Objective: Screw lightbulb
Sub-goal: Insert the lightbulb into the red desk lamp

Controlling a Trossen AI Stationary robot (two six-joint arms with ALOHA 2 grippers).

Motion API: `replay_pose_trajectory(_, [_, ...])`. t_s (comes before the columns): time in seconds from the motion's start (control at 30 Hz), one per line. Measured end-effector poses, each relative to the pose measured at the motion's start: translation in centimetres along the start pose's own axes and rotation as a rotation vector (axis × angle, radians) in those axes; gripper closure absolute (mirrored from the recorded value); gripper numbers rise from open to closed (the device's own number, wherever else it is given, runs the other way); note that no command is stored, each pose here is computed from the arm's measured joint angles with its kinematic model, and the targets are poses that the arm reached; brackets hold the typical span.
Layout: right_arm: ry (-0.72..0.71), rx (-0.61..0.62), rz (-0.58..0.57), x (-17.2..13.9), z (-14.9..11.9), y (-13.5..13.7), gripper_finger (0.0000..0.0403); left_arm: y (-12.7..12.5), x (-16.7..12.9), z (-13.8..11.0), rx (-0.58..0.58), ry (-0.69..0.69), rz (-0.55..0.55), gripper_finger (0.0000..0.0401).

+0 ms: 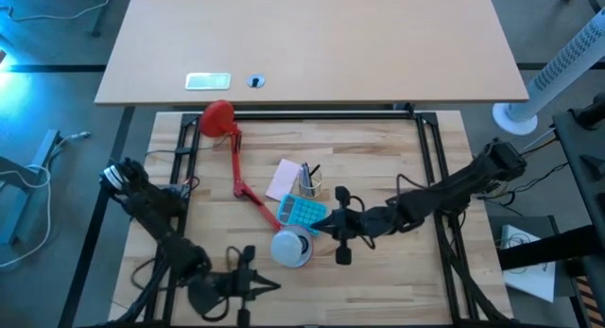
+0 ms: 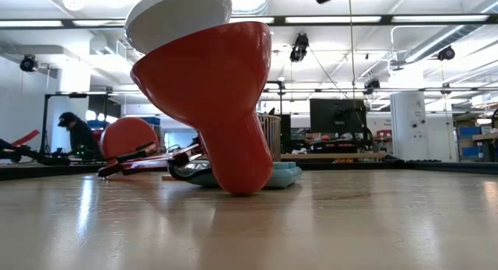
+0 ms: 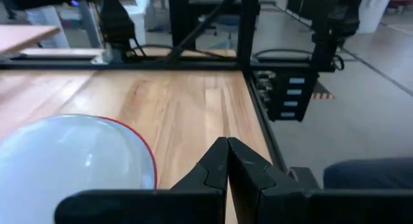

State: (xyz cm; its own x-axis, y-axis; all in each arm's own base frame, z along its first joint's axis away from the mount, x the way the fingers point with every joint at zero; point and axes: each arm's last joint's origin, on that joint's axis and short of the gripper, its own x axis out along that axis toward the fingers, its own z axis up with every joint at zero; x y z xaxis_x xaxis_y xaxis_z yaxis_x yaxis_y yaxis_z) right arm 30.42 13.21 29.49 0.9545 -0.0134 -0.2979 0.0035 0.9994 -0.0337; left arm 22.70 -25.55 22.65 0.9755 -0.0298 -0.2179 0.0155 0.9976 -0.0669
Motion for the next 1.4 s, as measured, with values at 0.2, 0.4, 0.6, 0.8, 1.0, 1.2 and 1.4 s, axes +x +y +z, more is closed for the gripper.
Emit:
replay_pose_trajectory(0.2, [-0.011, -0.006, -0.023, 2.2, 1.4, 0.8, 0.0403, -1.3, -4.3, -0.9, -0.023, 0.02, 0.072, 0.0401])
replay_pose_trajectory(0.4, [-0.013, 0.003, -0.055, 5.0, 2.4, 0.8, 0.0403, -0.5, -6.1, -3.4, -0.094, 0.169, 0.123, 0.0386])
replay_pose_trajectory(0.6, [0.037, 0.01, -0.076, 6.6, 2.8, 0.1, 0.0403, 0.0, -7.1, -3.3, -0.091, 0.19, 0.139, 0.0344])
replay_pose_trajectory(0.8, [0.034, 0.025, -0.101, 7.1, 3.1, -0.9, 0.0403, 0.2, -7.6, -2.7, -0.071, 0.222, 0.096, 0.0301])
replay_pose_trajectory(1.0, [0.03, 0.077, -0.13, 7.8, 3.0, -1.9, 0.0403, 0.0, -7.5, -3.5, -0.037, 0.237, 0.057, 0.0322])
replay_pose_trajectory(1.2, [0.07, 0.079, -0.09, 9.2, 1.8, -2.4, 0.0403, 1.1, -6.4, -5.3, -0.028, 0.11, 0.03, 0.0392])
replay_pose_trajectory(1.4, [0.092, 0.078, -0.049, 9.0, 1.8, -2.2, 0.0403, 3.7, -4.4, -5.9, -0.074, -0.025, -0.075, 0.04])
